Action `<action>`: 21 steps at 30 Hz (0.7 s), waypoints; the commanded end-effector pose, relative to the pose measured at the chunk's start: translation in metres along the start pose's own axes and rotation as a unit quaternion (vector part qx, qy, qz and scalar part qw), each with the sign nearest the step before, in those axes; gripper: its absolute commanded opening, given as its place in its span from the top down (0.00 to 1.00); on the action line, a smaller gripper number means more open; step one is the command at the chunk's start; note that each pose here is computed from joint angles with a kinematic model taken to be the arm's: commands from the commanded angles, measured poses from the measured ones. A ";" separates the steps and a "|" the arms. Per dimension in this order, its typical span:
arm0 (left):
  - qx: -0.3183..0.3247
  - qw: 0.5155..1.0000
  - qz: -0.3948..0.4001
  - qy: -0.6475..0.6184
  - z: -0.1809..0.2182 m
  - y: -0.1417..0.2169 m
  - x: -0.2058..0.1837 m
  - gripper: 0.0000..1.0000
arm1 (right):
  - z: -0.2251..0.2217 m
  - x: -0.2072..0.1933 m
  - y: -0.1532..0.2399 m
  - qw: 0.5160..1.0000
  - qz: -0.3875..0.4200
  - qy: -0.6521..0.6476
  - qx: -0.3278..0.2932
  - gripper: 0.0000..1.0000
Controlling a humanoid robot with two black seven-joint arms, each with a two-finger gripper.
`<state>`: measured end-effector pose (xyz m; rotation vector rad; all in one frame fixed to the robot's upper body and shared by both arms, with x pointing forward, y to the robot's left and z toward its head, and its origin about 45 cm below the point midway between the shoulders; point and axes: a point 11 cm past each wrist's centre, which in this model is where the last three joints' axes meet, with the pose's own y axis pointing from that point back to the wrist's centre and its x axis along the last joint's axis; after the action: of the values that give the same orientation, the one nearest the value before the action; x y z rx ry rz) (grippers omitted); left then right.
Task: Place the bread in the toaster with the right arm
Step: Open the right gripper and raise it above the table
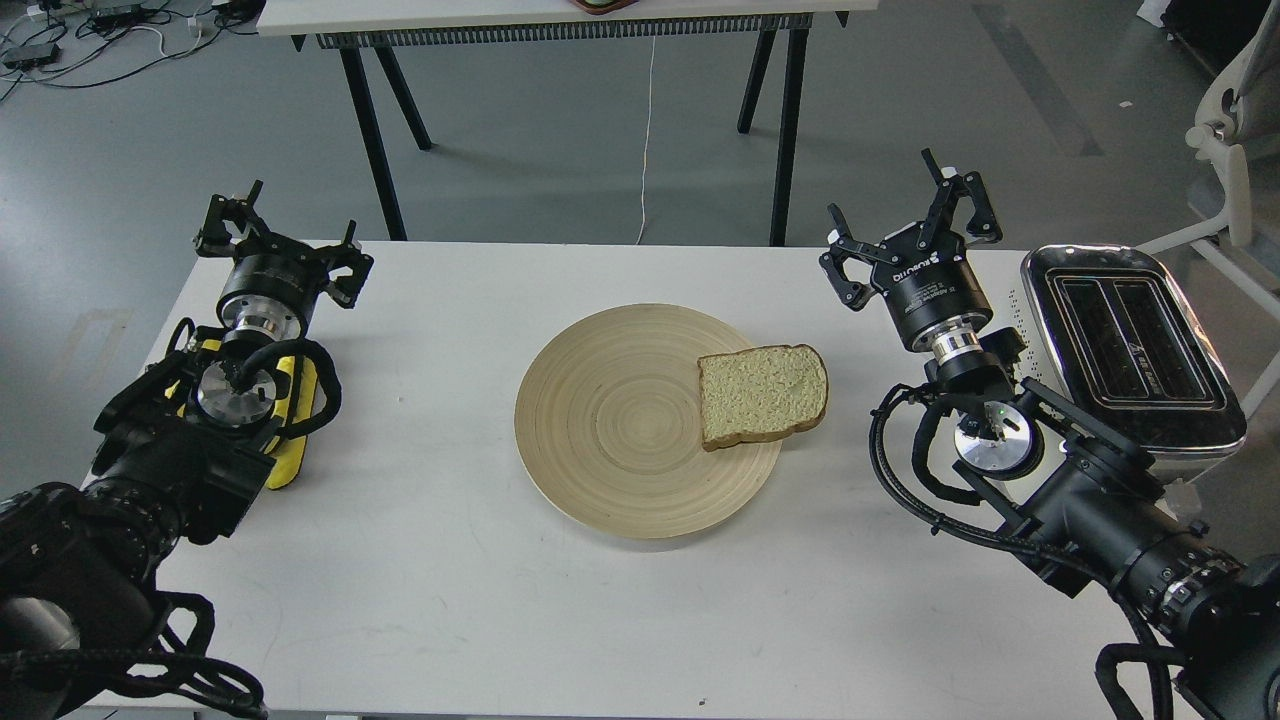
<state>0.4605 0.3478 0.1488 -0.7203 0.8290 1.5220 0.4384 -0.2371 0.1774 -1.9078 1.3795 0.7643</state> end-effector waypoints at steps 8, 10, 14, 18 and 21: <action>0.002 1.000 0.000 0.000 0.000 0.000 0.000 0.00 | 0.001 -0.002 -0.001 1.000 -0.004 0.003 -0.003 0.00; 0.002 1.000 0.000 0.000 0.000 0.000 0.000 0.00 | -0.003 -0.011 -0.009 1.000 -0.019 0.014 -0.006 0.00; 0.002 1.000 0.000 0.000 0.000 0.000 0.000 0.00 | -0.010 -0.035 -0.030 0.994 -0.061 0.082 -0.027 0.00; 0.002 1.000 0.000 0.000 0.000 0.000 0.000 0.00 | -0.013 -0.047 -0.044 0.984 -0.067 0.160 -0.041 0.00; 0.002 1.000 0.000 0.000 0.000 0.000 0.000 0.00 | -0.017 -0.064 -0.057 0.969 -0.084 0.226 -0.044 0.00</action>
<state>0.4605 0.3474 0.1486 -0.7176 0.8313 1.5203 0.4694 -0.2090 0.2308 -2.2486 1.4039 0.4544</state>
